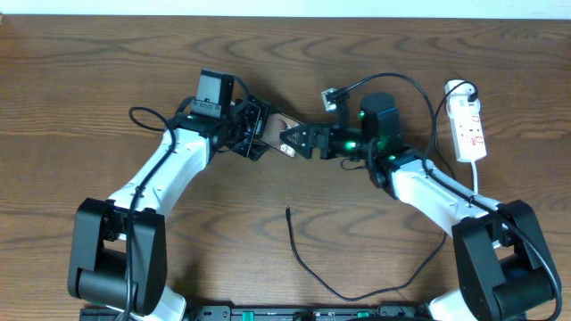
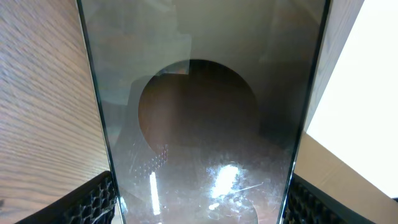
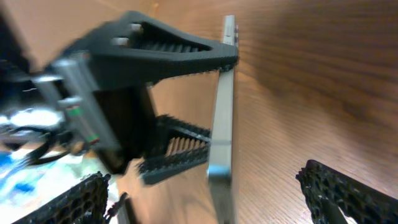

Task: Plug charger to phone and switch on socket

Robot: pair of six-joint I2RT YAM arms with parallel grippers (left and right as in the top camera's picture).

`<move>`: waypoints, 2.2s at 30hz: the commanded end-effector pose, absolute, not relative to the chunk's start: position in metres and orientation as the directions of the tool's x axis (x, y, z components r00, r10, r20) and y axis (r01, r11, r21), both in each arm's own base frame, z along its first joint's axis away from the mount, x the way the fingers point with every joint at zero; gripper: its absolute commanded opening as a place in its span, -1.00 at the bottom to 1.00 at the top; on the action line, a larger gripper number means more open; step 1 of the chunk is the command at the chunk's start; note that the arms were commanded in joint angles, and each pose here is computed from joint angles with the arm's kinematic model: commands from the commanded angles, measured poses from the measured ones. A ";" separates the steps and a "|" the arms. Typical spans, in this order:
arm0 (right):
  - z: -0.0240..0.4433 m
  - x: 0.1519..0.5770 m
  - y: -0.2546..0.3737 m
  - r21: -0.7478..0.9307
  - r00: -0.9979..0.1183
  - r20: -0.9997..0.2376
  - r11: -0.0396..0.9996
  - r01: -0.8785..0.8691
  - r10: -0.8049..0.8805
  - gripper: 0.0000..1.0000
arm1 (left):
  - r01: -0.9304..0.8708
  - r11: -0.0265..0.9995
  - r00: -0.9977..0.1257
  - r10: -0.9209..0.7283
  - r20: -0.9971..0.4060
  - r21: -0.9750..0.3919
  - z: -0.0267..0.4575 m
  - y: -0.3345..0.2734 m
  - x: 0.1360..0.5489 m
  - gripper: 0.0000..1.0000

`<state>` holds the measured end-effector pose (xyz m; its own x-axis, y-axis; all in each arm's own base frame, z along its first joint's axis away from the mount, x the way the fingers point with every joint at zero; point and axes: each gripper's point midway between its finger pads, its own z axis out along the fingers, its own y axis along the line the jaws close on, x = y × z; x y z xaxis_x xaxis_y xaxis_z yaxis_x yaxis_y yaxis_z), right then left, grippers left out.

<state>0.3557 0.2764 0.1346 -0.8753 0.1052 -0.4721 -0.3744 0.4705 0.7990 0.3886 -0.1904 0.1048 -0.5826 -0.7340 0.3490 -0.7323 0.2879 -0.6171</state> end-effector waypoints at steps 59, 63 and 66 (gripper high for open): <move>0.192 0.429 0.232 0.924 -0.699 0.340 -0.084 0.373 0.629 -0.98 | -0.256 0.122 -0.863 -0.476 0.170 -0.959 0.230 -0.176 0.435 0.84; 0.215 0.430 0.242 0.933 -0.712 0.347 -0.151 0.325 0.610 -0.98 | -0.212 0.096 -0.842 -0.523 0.132 -0.973 0.242 -0.170 0.448 0.85; 0.221 0.424 0.252 0.934 -0.731 0.352 -0.164 0.318 0.585 -0.98 | -0.177 0.093 -0.842 -0.529 0.102 -0.980 0.248 -0.170 0.451 0.85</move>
<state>0.4283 0.2395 0.2054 -0.7232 0.6204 0.3035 0.3037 -0.1089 0.9465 0.4462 -0.1736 0.2271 -0.8523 -0.5065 0.1304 -0.2141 0.1104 -0.9706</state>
